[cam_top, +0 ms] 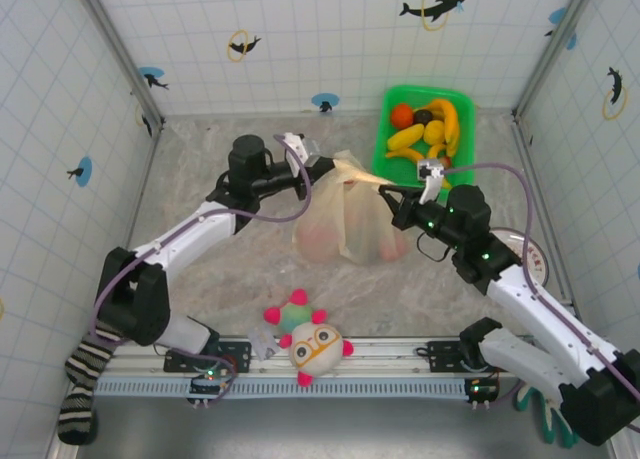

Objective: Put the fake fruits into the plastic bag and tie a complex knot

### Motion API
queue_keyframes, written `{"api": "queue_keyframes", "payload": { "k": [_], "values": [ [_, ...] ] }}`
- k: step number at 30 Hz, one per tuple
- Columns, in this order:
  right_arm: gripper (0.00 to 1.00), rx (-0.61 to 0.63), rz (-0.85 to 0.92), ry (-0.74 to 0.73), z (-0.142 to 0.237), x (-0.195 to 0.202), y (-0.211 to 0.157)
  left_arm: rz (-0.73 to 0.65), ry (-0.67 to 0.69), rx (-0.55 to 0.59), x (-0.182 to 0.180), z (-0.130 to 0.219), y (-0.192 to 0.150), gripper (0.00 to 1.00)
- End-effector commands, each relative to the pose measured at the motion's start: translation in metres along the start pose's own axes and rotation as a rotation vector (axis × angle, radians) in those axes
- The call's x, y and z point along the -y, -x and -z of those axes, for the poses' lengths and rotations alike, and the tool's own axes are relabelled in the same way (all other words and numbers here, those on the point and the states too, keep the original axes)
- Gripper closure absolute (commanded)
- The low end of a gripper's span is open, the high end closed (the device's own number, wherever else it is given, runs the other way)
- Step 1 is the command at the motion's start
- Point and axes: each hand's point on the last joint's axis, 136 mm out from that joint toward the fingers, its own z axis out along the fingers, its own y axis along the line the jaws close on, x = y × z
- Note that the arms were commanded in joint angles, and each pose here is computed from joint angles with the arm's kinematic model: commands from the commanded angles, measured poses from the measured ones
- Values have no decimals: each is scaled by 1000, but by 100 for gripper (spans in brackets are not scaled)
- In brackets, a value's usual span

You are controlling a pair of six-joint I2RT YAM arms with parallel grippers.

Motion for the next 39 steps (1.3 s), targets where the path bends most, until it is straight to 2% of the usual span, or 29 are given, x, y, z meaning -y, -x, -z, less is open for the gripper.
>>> {"api": "queue_keyframes", "payload": {
  "k": [1, 5, 9, 17, 23, 27, 31, 35, 37, 38, 39],
  "values": [
    [100, -60, -50, -27, 19, -5, 0, 18, 149, 22, -21, 17, 7, 100],
    [100, -197, -107, -108, 31, 5, -25, 55, 246, 18, -26, 32, 2, 100],
    [100, -254, -142, -215, 43, 24, -43, 90, 371, 7, -31, 52, -7, 100],
    [100, -262, -135, -526, 67, 82, -60, 256, 623, -53, -46, 91, -46, 100],
    [100, -217, -175, -689, 80, 129, -66, 431, 853, -88, -67, 136, -97, 100],
    [100, -200, -194, -801, 98, 161, -69, 502, 937, -107, -74, 157, -120, 100],
    [100, -225, -259, -786, 98, 175, -84, 528, 974, -128, -76, 168, -133, 100],
    [100, -186, -278, -559, 70, 148, -74, 517, 875, -102, -70, 154, -121, 100],
    [100, -179, -270, -529, 67, 142, -70, 506, 835, -72, -68, 149, -108, 100],
    [96, -197, -264, -491, 65, 135, -70, 505, 827, -56, -67, 149, -102, 100],
    [87, -204, -253, -489, 66, 133, -69, 505, 823, -40, -66, 150, -95, 100]
  ]
}}
